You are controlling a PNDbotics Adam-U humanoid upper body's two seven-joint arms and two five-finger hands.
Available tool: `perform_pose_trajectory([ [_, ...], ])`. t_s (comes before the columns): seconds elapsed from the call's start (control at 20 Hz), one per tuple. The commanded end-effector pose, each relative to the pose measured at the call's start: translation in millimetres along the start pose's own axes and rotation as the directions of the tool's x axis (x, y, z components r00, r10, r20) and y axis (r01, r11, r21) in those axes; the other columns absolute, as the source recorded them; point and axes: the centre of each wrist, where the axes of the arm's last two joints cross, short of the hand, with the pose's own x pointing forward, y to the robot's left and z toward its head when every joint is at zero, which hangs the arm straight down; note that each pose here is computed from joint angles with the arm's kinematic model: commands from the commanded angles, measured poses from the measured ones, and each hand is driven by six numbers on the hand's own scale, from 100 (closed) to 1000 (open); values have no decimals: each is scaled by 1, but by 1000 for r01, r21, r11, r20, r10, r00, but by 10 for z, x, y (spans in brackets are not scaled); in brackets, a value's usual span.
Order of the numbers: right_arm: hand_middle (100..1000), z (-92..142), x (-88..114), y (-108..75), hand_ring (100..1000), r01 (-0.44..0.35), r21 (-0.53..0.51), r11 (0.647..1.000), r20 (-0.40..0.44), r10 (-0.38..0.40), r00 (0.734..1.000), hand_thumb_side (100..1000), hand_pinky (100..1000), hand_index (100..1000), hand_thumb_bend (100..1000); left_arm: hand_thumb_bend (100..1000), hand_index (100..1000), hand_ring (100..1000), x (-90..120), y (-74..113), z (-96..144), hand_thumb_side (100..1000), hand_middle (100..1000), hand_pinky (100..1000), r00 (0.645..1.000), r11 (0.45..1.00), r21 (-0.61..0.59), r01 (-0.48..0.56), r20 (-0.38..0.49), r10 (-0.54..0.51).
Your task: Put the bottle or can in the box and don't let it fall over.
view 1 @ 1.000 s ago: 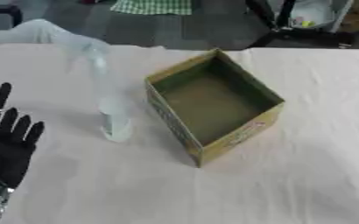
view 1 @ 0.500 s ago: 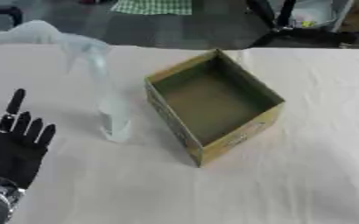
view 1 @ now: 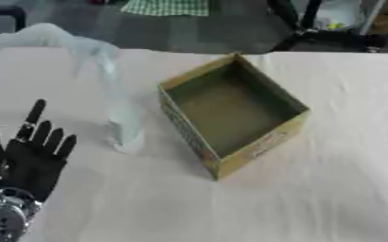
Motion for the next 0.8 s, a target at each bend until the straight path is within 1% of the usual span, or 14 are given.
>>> perform_pose_trajectory([
  [0.05, 1000, -102, 82, 7, 905, -7, 33, 999, 33, 6, 999, 651, 838, 1000, 100, 997, 958, 100, 34, -141, -4, 507, 100, 100, 999, 999, -31, 40, 17, -40],
  [0.1, 1000, -103, 82, 9, 905, -6, 33, 999, 33, 5, 999, 651, 838, 1000, 100, 997, 958, 100, 30, -165, -10, 507, 100, 100, 998, 998, -30, 53, 19, -53],
  [0.15, 1000, -103, 81, 9, 905, -6, 34, 999, 32, 4, 999, 651, 838, 1000, 100, 969, 961, 100, 31, -188, -17, 456, 100, 100, 998, 997, -30, 65, 23, -64],
  [0.2, 1000, -102, 81, 9, 905, -6, 34, 999, 32, 5, 999, 651, 838, 1000, 100, 955, 963, 100, 36, -207, -24, 427, 100, 100, 997, 997, -31, 75, 29, -74],
  [0.3, 1000, -98, 80, 9, 905, -6, 35, 999, 30, 5, 1000, 651, 838, 1000, 100, 938, 962, 100, 45, -235, -34, 403, 100, 100, 995, 996, -31, 89, 39, -88],
  [0.55, 1000, -95, 78, 11, 905, -5, 35, 999, 28, 4, 1000, 651, 838, 1000, 100, 928, 959, 100, 56, -301, -53, 386, 100, 100, 995, 994, -38, 98, 36, -97],
  [0.8, 1000, -96, 77, 14, 905, -2, 37, 999, 29, 1, 1000, 651, 837, 1000, 100, 929, 957, 100, 66, -368, -71, 393, 100, 100, 996, 994, -52, 93, 21, -92],
])
